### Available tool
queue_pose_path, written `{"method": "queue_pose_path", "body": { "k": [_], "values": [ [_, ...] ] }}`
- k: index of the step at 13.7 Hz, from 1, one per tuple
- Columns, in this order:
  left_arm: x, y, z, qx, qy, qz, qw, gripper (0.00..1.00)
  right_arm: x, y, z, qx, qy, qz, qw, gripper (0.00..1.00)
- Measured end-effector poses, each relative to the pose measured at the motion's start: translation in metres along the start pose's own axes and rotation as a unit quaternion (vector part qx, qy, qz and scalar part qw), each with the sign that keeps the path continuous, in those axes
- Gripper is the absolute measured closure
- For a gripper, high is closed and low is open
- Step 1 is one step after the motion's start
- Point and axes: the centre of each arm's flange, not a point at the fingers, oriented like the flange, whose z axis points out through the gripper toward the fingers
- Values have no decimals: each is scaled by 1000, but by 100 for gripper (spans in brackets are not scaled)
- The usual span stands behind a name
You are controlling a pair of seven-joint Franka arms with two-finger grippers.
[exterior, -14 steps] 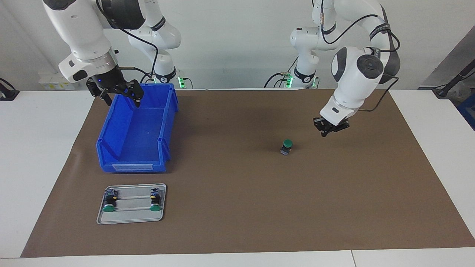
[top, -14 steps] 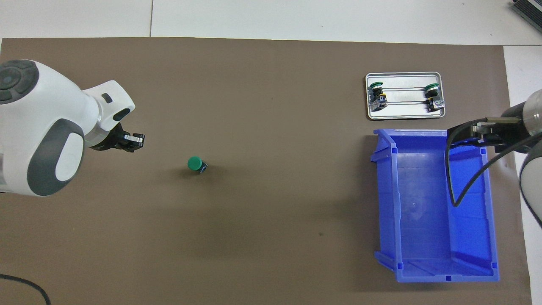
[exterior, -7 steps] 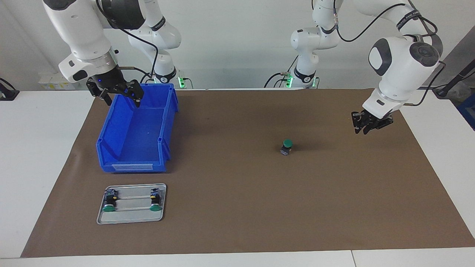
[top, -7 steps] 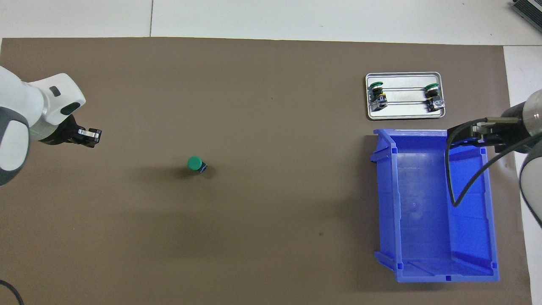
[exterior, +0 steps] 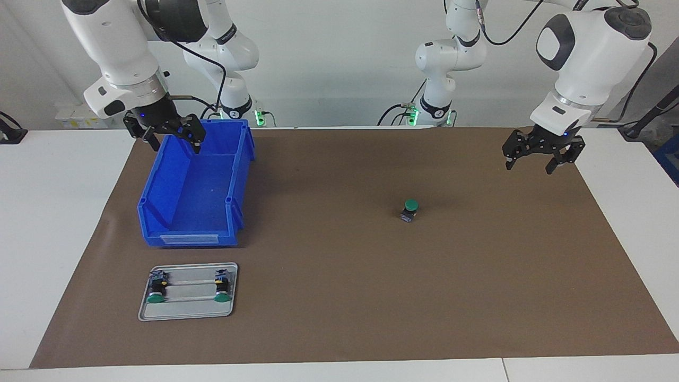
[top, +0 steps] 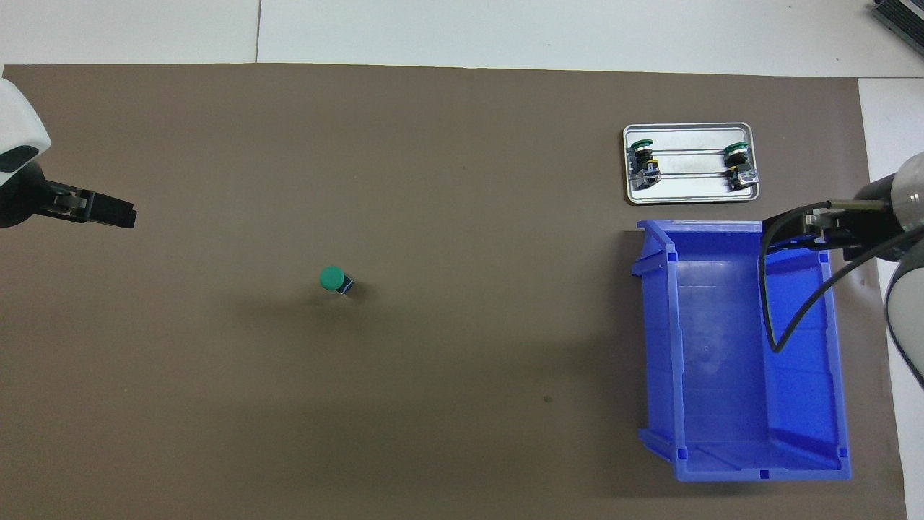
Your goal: Place and press button with both arms
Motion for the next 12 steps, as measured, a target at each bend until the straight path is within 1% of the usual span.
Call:
{"method": "queue_pose_path", "body": {
  "k": [5,12],
  "values": [
    [-12,3,-5,-12,-30,-3,999,1,0,0,0,0,0,0,1000,0],
    [-29,3,17,-16,-60,-13,998,7,0,0,0,0,0,0,1000,0]
  ]
}}
